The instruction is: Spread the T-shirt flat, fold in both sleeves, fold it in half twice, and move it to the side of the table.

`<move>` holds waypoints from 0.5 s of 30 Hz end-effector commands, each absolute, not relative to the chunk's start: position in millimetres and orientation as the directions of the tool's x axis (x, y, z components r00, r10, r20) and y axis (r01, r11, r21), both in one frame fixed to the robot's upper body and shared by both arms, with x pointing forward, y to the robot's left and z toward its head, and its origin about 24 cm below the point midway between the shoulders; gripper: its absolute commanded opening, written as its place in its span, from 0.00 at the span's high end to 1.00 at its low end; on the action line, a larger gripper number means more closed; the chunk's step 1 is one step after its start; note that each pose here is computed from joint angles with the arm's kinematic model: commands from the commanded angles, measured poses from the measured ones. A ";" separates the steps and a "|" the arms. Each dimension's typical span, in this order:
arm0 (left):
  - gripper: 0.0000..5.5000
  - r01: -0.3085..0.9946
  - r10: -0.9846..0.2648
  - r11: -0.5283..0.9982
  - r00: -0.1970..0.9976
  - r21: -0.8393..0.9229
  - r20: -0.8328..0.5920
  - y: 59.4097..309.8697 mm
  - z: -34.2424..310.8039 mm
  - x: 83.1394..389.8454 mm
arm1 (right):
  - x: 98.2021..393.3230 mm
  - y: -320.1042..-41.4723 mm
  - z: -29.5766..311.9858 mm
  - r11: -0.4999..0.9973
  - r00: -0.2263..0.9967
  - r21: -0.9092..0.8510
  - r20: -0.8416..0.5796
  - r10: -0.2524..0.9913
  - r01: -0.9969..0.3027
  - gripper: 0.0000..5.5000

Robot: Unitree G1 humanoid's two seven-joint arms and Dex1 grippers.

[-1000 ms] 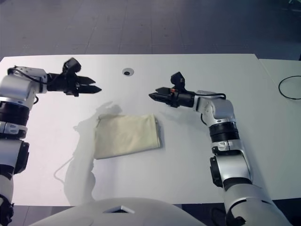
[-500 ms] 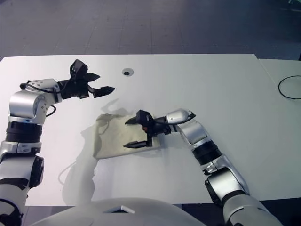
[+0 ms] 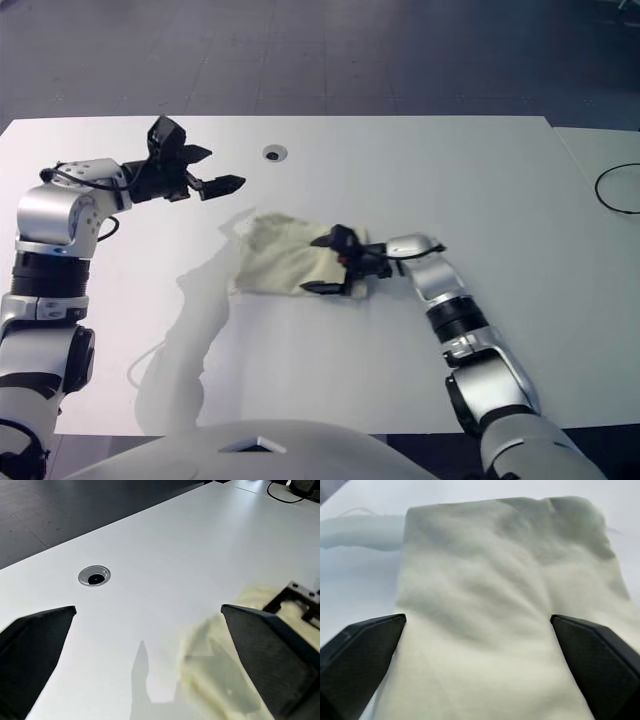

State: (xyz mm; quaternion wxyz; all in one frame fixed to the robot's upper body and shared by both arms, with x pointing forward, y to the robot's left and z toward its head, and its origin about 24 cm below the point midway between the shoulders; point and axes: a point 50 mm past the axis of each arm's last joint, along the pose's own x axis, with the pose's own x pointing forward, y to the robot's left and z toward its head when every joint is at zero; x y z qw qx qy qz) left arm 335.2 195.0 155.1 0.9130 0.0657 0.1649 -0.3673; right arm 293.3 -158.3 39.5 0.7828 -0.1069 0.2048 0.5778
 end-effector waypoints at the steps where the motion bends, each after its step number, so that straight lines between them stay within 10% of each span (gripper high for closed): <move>1: 0.02 0.660 -0.620 0.751 0.709 0.005 -0.336 202.7 157.2 328.7 | 265.8 -230.9 -14.9 0.630 0.401 0.141 -0.661 0.634 -0.763 0.02; 9: 0.02 0.281 -0.276 0.960 0.948 0.012 -0.160 216.1 160.7 329.3 | 251.5 -281.0 -47.2 0.995 0.720 0.062 -0.687 0.100 -0.079 0.02; 15: 0.02 0.181 -0.187 0.982 0.974 -0.056 -0.132 203.2 150.9 321.7 | 268.4 -257.6 -34.0 0.999 0.797 0.054 -0.603 0.031 0.002 0.02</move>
